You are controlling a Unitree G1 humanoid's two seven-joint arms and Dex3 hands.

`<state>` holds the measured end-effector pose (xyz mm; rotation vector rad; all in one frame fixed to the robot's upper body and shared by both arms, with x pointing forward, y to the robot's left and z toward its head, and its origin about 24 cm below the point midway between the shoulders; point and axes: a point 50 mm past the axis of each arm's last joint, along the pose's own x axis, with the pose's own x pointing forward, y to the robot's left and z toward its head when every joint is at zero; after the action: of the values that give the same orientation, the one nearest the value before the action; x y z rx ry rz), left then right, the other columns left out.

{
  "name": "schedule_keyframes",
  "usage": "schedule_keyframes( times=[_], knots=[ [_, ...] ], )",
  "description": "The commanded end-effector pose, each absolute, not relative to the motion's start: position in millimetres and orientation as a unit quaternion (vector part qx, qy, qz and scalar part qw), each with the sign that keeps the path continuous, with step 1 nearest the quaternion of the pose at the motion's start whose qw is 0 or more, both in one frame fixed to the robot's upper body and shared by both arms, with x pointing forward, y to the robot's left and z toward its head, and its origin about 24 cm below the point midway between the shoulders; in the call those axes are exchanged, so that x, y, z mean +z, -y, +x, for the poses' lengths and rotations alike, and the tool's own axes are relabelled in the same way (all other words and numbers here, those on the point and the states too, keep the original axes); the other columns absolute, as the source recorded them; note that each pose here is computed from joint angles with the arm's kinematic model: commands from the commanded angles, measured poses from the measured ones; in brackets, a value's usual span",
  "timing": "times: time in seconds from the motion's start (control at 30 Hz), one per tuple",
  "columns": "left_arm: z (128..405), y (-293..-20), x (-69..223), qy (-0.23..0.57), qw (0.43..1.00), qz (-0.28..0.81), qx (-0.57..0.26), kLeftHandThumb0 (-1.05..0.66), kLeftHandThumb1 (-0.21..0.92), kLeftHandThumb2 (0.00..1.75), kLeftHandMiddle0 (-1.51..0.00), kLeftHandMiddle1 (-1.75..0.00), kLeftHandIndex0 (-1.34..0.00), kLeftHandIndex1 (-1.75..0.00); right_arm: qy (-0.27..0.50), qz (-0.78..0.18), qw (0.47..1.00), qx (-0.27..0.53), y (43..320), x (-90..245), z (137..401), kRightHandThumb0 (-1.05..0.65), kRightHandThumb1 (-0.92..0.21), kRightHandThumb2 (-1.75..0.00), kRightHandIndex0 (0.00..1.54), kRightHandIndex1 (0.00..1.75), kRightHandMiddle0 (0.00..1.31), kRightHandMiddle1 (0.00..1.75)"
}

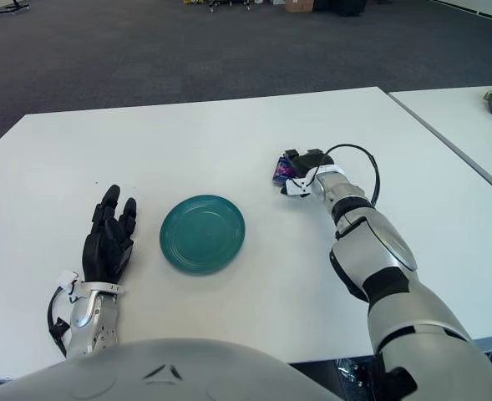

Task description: Put the gum into the plate.

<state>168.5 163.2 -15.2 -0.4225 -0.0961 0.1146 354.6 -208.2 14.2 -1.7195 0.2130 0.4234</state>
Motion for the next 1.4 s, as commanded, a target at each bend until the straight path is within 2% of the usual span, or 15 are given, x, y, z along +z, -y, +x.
schedule_keyframes(
  times=[0.0,0.1,0.3,0.9,1.17,1.37],
  knots=[
    [150.8,-159.5,-33.9,0.004,0.971,-0.224,0.081,-0.95,0.92,0.77,-0.16,0.00,0.00,-0.38,-0.119,-0.762,0.599,0.213,211.6,-16.3,332.2,-0.49,-0.81,-0.66,0.23,0.72,0.29,1.73],
    [151.1,-160.4,-33.6,0.006,0.971,-0.225,0.081,-0.95,0.92,0.77,-0.16,0.00,0.00,-0.37,-0.108,-0.769,0.594,0.210,211.2,-16.8,331.5,-0.42,-0.77,-0.72,0.22,0.80,0.30,1.74],
    [151.2,-162.4,-33.9,0.008,0.968,-0.235,0.081,-0.95,0.92,0.75,-0.15,0.00,0.00,-0.37,-0.095,-0.773,0.592,0.209,211.0,-17.1,330.6,-0.38,-0.74,-0.77,0.16,0.95,0.31,1.75],
    [152.0,-164.3,-32.8,0.011,0.971,-0.224,0.078,-0.97,0.92,0.77,-0.15,0.00,0.00,-0.36,-0.073,-0.772,0.599,0.202,208.6,-11.8,334.1,-0.39,-0.68,-0.85,0.13,1.10,0.34,1.75],
    [151.8,-167.2,-34.0,0.008,0.971,-0.225,0.078,-0.97,0.92,0.76,-0.15,0.00,0.00,-0.37,-0.009,-0.757,0.634,0.159,189.0,34.9,368.2,-0.39,-0.65,-0.89,0.14,1.10,0.37,1.75],
    [151.9,-168.2,-34.5,0.008,0.971,-0.226,0.078,-0.97,0.92,0.76,-0.16,-0.01,0.00,-0.38,0.022,-0.747,0.649,0.140,180.5,53.5,378.8,-0.39,-0.66,-0.87,0.12,1.09,0.36,1.75]
  ],
)
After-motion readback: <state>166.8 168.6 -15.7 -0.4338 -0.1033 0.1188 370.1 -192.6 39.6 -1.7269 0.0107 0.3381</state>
